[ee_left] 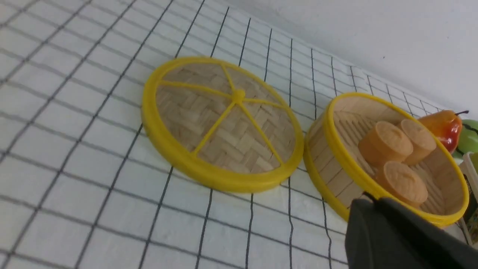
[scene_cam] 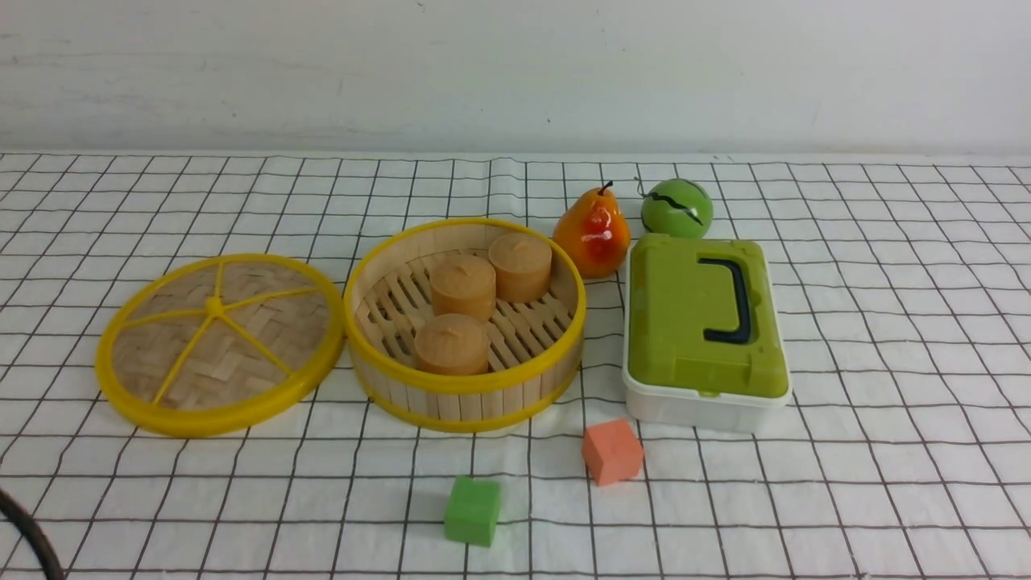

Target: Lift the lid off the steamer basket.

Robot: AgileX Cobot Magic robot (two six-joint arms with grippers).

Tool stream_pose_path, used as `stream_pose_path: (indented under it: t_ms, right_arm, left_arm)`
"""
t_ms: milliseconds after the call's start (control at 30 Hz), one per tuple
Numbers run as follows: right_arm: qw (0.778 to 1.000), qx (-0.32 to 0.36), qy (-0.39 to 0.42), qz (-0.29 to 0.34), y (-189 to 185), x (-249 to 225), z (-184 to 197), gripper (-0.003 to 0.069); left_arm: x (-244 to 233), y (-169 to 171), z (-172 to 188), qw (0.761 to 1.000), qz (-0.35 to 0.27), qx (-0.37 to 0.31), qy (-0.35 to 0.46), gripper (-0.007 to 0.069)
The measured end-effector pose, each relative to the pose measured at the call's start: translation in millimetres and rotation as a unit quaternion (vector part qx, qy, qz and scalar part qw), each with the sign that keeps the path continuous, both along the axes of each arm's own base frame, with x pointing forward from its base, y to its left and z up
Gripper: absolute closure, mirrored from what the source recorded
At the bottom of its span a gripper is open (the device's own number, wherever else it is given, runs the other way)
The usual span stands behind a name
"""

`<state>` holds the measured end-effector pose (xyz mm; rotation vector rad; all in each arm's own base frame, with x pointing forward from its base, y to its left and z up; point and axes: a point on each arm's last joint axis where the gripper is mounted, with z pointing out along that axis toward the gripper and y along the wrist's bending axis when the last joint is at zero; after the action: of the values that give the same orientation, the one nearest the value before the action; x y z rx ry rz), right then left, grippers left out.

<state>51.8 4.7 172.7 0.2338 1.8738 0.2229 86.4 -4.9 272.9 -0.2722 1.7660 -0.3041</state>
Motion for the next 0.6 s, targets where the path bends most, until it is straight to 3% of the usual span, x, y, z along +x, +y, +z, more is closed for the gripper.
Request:
stream_pose_path:
  t_ms: [100,233,367,600]
  right_arm:
    - [1.0,0.001,0.0,0.0,0.1,0.0,0.0,0.0419]
    - [1.0,0.001,0.0,0.0,0.1,0.0,0.0,0.0419]
    - [1.0,0.001,0.0,0.0,0.1,0.0,0.0,0.0419]
    - [1.0,0.001,0.0,0.0,0.1,0.0,0.0,0.0419]
  left_arm:
    - [-18.2,1.2,-8.0,0.994,-0.012,0.068,-0.079,0.0638]
    - [-31.2,3.5,-43.6,0.991,-0.001,0.09,-0.1,0.0638]
    - [-30.5,4.1,-82.1,0.996,0.004,0.076,-0.046,0.0638]
    - [-33.0,2.9,-100.6,0.996,-0.009,0.084,0.034,0.0638]
